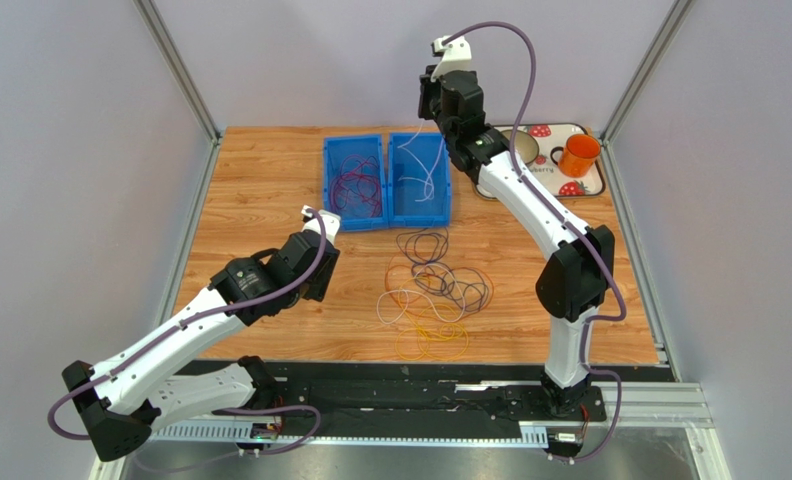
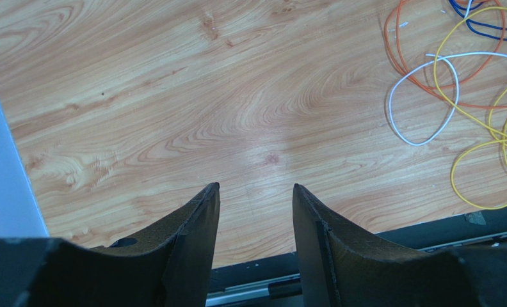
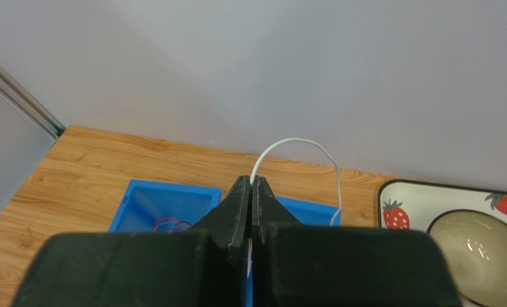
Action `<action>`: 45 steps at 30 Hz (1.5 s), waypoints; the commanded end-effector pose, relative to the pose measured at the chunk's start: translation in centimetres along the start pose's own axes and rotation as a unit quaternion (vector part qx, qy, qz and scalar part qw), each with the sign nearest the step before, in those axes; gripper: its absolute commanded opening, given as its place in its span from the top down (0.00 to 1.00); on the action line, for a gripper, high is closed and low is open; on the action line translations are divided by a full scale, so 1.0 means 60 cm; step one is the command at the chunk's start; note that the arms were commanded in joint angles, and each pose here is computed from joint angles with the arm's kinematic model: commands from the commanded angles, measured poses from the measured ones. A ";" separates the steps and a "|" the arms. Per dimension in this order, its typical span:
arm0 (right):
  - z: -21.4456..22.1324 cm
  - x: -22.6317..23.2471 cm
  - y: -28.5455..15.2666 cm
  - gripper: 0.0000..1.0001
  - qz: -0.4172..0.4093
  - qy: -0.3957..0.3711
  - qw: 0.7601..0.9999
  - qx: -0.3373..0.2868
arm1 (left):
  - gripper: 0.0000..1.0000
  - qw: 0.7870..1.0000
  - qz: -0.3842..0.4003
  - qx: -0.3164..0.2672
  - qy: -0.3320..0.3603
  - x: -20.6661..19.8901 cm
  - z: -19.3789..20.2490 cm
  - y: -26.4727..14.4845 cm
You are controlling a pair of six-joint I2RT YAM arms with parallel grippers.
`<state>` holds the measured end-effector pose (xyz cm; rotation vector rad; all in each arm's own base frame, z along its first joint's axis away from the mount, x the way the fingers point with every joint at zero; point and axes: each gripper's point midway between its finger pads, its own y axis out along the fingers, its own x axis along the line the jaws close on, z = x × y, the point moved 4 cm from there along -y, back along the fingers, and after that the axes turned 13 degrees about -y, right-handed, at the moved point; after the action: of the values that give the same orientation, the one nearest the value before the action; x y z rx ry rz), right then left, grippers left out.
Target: Untangle the cables
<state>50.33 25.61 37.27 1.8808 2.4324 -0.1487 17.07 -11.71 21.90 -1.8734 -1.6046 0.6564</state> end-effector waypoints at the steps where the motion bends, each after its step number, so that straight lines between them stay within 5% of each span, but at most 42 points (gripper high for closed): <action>1: 0.040 -0.001 0.012 1.00 0.020 0.021 0.999 0.032 | 0.45 1.000 -0.001 -0.010 -0.004 0.003 -0.007 -0.004; 26: 0.246 0.081 0.051 1.00 -0.084 0.036 0.984 0.156 | 0.45 1.000 -0.001 -0.009 -0.003 0.002 -0.006 -0.003; 45: 0.351 0.075 0.038 1.00 -0.109 0.048 0.959 0.257 | 0.45 1.000 -0.002 -0.009 -0.003 0.003 -0.006 -0.003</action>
<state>51.60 27.54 16.42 1.8424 2.8177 -0.7561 17.02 -11.66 21.86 -1.8703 -1.6029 0.6562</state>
